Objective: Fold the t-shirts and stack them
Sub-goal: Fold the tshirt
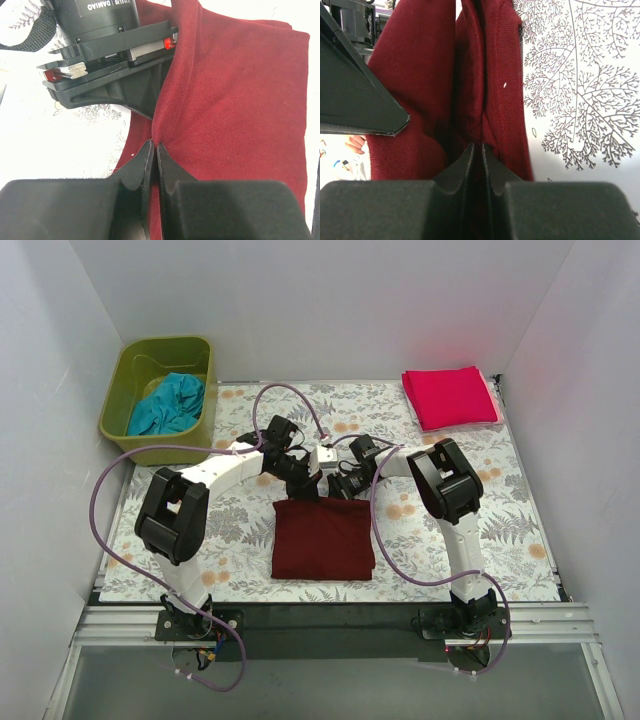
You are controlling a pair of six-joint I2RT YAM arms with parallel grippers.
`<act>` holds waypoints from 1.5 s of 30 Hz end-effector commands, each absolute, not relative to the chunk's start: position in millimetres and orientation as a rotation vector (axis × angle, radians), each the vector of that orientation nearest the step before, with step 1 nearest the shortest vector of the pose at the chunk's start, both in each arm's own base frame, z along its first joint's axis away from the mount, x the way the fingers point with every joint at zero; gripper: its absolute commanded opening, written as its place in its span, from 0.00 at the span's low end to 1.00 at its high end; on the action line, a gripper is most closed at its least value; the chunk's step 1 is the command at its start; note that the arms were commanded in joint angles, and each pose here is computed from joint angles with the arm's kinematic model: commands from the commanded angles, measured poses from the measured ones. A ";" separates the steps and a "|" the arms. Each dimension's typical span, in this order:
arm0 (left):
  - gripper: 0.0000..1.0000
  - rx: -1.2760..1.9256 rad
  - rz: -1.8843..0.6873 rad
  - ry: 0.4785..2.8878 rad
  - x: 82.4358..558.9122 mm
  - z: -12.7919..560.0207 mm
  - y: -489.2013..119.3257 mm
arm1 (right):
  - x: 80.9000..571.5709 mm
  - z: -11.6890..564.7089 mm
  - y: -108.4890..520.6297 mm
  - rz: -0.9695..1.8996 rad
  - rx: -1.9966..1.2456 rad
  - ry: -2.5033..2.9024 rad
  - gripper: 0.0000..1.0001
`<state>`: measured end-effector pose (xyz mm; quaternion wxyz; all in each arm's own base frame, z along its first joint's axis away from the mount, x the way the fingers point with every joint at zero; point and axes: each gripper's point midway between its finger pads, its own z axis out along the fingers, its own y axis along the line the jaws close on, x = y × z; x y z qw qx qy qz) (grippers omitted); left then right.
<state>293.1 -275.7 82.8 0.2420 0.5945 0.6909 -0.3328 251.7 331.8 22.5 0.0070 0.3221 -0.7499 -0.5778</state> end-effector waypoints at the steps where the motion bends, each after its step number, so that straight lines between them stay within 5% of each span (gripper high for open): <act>1: 0.01 1.629 -0.848 1.822 309.1 91.8 -276.9 | 251.3 -8.5 321.4 -1.676 1.028 -2.437 0.17; 10: 0.36 1.590 -0.841 1.749 313.9 141.4 -283.6 | 293.8 46.6 330.1 -1.619 1.310 -2.561 0.28; 22: 0.37 1.380 -0.866 1.916 321.6 168.2 -228.1 | 343.0 97.7 311.5 -1.326 1.688 -2.758 0.46; 29: 0.41 1.298 -0.853 2.135 339.5 118.7 -200.8 | 366.6 117.2 267.9 -1.211 1.745 -2.854 0.57; 45: 0.45 1.317 -0.876 2.311 338.7 65.8 -190.5 | 332.7 59.4 236.1 -1.151 1.688 -2.741 0.59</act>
